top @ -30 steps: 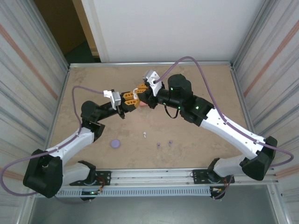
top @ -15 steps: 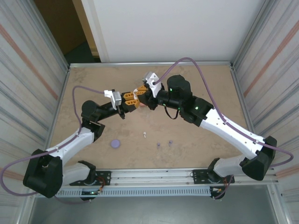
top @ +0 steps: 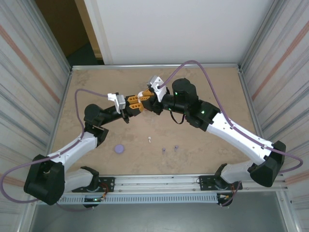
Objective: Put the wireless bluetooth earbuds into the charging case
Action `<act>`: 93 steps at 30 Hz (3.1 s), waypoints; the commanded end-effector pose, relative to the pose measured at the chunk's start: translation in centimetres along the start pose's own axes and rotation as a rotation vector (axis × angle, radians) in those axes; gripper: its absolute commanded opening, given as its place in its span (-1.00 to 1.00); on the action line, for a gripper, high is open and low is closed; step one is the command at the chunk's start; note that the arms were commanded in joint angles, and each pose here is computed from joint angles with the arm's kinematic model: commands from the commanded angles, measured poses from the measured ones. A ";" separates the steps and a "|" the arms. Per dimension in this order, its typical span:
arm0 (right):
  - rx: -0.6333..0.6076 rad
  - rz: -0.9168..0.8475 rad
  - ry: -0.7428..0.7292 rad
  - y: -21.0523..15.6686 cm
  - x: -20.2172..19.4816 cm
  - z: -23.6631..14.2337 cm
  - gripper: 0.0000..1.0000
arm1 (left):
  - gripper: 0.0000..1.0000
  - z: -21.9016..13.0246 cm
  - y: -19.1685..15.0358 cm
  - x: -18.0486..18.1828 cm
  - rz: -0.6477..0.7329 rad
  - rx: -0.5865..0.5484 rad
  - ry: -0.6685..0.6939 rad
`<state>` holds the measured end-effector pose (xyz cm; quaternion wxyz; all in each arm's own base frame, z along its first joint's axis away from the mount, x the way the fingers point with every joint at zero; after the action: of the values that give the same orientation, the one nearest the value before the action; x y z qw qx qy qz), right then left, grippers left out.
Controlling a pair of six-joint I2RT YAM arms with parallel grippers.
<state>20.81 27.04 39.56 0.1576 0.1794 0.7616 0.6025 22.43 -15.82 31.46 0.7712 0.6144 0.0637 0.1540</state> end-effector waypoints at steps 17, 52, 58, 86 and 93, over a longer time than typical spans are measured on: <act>-0.051 0.119 -0.094 0.3 -0.8 -4.0 0.20 | -1.00 -0.4 1.9 -0.5 0.097 -0.045 0.062; 0.870 0.736 -0.122 -18.4 -2.5 4.6 0.11 | -1.00 -3.5 4.6 -2.8 0.188 -0.164 0.197; 1.003 0.748 -0.120 -20.3 -1.9 7.4 0.10 | -1.00 -3.6 4.6 -2.9 0.192 -0.159 0.199; 1.165 0.746 -0.095 -24.9 -0.8 12.5 -0.12 | -1.00 -3.5 4.3 -2.7 0.189 -0.145 0.211; 1.172 0.749 -0.093 -25.3 -0.9 12.8 -0.17 | -1.00 -3.5 4.3 -2.7 0.191 -0.145 0.211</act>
<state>25.23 31.80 12.15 -0.1415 0.5083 0.8434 0.1015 18.30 -12.77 34.31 0.7854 0.5479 0.0791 0.2770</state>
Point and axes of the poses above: each hand's point on the last joint's axis, 136 mm out from that joint toward the fingers, its own z axis out along the fingers, its own x axis along the line the jaws close on, y = z × x, the point moved 10 cm from there along -z, back along the fingers, and after that the axes turned 2 degrees about -z, right-handed, at the moved point
